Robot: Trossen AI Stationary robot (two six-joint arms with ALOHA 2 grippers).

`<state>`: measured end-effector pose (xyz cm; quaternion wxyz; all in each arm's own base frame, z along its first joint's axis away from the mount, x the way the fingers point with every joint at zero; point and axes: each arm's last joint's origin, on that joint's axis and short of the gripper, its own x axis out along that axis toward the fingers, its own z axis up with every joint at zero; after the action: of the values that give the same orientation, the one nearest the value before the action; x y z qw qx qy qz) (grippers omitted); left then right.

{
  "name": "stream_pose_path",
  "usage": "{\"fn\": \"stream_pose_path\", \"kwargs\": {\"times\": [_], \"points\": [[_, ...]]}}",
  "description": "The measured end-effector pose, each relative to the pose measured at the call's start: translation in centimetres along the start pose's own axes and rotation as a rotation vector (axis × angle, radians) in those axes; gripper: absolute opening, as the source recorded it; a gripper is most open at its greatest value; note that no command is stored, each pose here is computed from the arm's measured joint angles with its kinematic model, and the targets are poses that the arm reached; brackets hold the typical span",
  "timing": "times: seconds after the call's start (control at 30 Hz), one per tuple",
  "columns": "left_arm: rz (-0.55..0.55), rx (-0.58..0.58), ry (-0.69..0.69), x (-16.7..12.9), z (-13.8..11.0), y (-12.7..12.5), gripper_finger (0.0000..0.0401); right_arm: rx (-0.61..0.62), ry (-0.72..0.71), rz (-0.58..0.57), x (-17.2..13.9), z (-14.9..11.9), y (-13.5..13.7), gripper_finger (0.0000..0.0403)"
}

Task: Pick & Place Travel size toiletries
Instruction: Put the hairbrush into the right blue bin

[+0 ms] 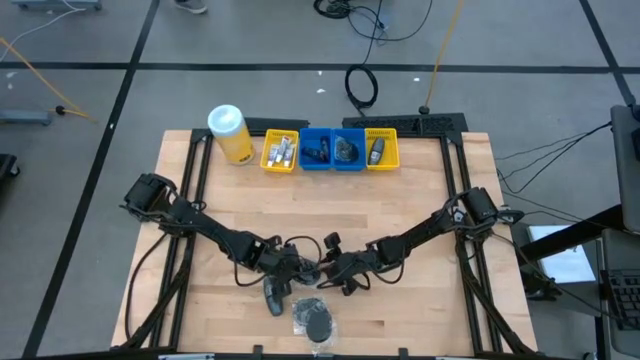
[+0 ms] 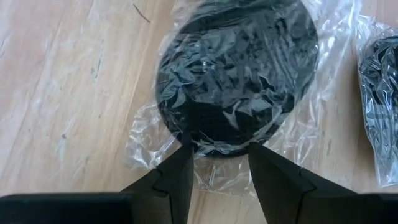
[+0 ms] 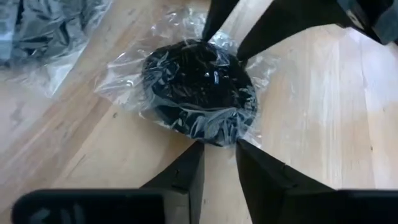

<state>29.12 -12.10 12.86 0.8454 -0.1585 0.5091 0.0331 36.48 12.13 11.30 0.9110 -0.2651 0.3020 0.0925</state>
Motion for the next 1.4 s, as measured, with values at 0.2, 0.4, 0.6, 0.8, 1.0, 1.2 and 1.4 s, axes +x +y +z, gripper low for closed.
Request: {"fn": "stream_pose_path", "kwargs": {"times": [0.2, 0.4, 0.6, 0.8, 1.0, 1.2, 1.4], "points": [[-0.004, 0.0, 0.001, 0.0, 0.0, 0.0, 0.0156, 0.038, -0.001, 0.0, 0.0, 0.0, 0.0, 0.0014], [-0.004, 0.0, 0.001, 0.0, 0.0, 0.0, 0.0156, 0.065, 0.008, -0.001, 0.0, -0.1, -0.2, 0.0001], [-0.009, -0.004, -0.003, -0.1, 0.1, 0.0, 0.0156, 0.085, 0.023, -0.01, 0.1, -0.3, -0.2, 0.0001], [-0.005, 0.006, -0.072, -1.6, 0.9, 0.1, 0.0157, 0.091, 0.037, -0.02, -0.1, -0.3, -0.3, 0.0], [0.069, 0.029, -0.164, -4.2, 1.6, 0.5, 0.0157, 0.106, 0.065, -0.084, -1.5, 0.5, -1.2, 0.0], [0.154, 0.036, -0.252, -6.4, 2.0, 1.0, 0.0157, 0.121, 0.127, -0.159, -3.1, 0.6, -3.2, 0.0], [0.213, 0.054, -0.344, -7.7, 2.4, 1.1, 0.0157, 0.169, 0.169, -0.253, -4.5, 0.4, -6.1, 0.0]]}}
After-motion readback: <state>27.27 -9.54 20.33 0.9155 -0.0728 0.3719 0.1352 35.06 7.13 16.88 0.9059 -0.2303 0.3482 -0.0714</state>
